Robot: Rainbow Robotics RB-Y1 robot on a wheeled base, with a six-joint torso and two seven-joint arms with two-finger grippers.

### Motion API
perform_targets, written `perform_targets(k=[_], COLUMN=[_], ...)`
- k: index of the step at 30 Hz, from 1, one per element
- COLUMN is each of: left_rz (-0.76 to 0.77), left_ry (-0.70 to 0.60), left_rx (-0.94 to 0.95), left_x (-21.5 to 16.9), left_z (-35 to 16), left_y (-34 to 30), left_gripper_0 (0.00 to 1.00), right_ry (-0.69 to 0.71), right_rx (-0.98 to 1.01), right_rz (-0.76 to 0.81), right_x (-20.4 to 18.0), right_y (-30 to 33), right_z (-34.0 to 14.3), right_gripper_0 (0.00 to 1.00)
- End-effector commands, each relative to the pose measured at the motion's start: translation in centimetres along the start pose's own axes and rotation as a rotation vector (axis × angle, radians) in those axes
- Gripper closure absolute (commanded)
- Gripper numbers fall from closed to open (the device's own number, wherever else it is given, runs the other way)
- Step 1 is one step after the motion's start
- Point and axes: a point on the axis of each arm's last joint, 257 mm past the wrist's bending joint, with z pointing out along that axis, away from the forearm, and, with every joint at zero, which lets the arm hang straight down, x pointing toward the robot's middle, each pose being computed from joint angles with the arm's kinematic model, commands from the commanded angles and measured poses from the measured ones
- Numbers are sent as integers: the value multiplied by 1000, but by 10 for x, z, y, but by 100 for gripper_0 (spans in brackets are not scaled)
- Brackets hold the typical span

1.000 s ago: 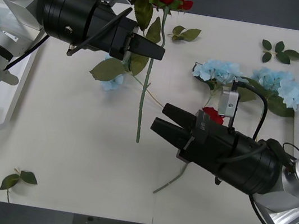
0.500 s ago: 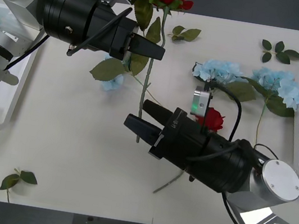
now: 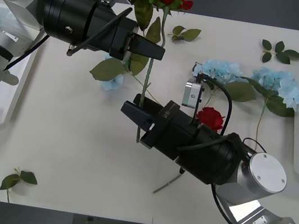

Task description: Put the red flowers into the right box and the blue flowers into the left box

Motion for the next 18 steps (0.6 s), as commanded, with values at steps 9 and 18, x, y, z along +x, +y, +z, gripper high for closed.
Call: perform_targets(k=[9,18], left_rz=[78,78], left_ry=[2,2], left_rx=[1,1], left_x=[-17,-17], left_z=[-3,-3], left_y=[-12,-12], left_gripper_0=[100,65], right_ry=[-20,-25], right_rx=[-13,-3], right_rz=[-17,-20], right_x=[-13,-19], right_y=[6,0], right_z=[5,1], right_gripper_0=[100,100])
